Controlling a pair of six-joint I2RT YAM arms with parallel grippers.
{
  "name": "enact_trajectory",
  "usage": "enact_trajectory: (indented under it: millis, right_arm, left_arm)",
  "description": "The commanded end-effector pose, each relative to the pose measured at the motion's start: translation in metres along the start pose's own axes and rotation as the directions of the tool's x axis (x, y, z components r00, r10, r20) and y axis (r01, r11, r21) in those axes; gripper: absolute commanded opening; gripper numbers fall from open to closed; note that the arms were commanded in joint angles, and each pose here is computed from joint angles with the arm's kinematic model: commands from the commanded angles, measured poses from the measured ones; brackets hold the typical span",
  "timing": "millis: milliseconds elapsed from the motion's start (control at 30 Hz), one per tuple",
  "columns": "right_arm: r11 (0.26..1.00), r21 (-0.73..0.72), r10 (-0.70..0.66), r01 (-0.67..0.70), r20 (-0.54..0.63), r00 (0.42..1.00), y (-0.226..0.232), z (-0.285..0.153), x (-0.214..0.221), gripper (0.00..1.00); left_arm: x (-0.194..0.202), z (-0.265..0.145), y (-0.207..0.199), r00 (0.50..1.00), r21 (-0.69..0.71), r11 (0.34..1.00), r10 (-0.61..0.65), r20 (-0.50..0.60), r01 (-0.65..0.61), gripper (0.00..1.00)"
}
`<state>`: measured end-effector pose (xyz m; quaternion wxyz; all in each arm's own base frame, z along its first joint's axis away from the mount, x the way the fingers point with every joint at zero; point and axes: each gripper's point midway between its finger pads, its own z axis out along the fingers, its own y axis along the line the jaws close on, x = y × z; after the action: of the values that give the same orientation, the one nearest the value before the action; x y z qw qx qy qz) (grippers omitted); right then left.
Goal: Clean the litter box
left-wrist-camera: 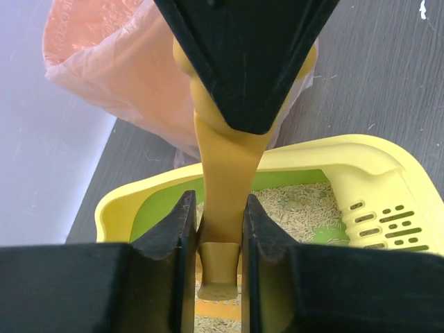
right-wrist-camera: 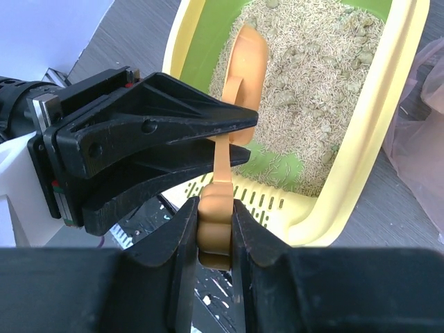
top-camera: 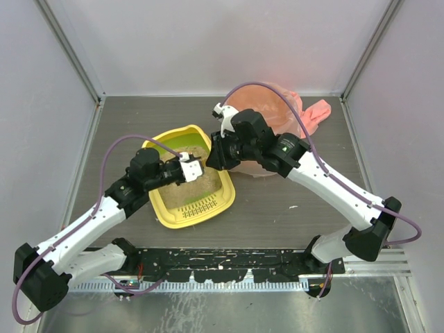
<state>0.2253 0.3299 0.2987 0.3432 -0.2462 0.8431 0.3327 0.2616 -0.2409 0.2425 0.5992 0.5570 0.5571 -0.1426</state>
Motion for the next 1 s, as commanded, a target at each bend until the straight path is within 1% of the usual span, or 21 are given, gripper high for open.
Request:
enact_trajectory:
  millis: [0,33,67,100,167,233,333,467,600,800,967]
  right_arm:
    - [0.999,-0.030,-0.012,0.016,0.149,0.989,0.015,-0.029,-0.039,0.16]
    - [1.000,-0.022,-0.013,0.017,0.166,0.986,0.013,-0.029,-0.041,0.24]
    - [1.000,-0.009,-0.016,0.018,0.190,0.982,0.010,-0.029,-0.044,0.36]
    - [1.000,0.003,-0.021,0.021,0.212,0.977,0.008,-0.029,-0.047,0.44]
    - [0.999,0.027,-0.033,0.026,0.270,0.962,0.002,-0.030,-0.054,0.57]
    - [0.999,0.037,-0.040,0.029,0.346,0.937,0.000,-0.035,-0.064,0.65]
    - [0.999,0.033,-0.040,0.029,0.434,0.900,-0.001,-0.040,-0.073,0.68]
    - [0.999,0.002,-0.029,0.034,0.538,0.842,0.000,-0.047,-0.082,0.68]
    - [0.999,-0.025,-0.020,0.044,0.600,0.800,0.002,-0.052,-0.083,0.66]
    - [0.993,-0.066,-0.037,0.097,0.611,0.791,0.009,-0.044,-0.080,0.65]
    - [0.993,-0.075,-0.032,0.095,0.596,0.802,0.010,-0.032,-0.081,0.64]
  left_arm:
    - [-0.012,-0.003,0.019,0.999,-0.071,0.997,0.020,0.025,-0.019,0.08]
    - [-0.013,-0.003,0.019,1.000,-0.074,0.997,0.016,0.026,-0.014,0.05]
    - [-0.014,-0.003,0.019,1.000,-0.077,0.997,0.010,0.029,-0.008,0.01]
    - [-0.015,-0.003,0.020,0.999,-0.080,0.997,0.004,0.034,-0.001,0.00]
    - [-0.017,-0.003,0.022,0.999,-0.093,0.995,-0.017,0.040,0.021,0.00]
    - [-0.018,-0.003,0.025,0.999,-0.108,0.993,-0.034,0.041,0.038,0.00]
    - [-0.021,-0.005,0.030,0.997,-0.132,0.989,-0.059,0.056,0.066,0.00]
    - [-0.027,-0.005,0.033,0.991,-0.146,0.981,-0.117,0.070,0.126,0.00]
    - [-0.032,-0.011,0.042,0.978,-0.189,0.960,-0.196,0.076,0.208,0.00]
    - [-0.044,-0.016,0.043,0.954,-0.186,0.937,-0.277,0.113,0.295,0.00]
    - [-0.046,-0.015,0.036,0.949,-0.156,0.939,-0.289,0.128,0.307,0.00]
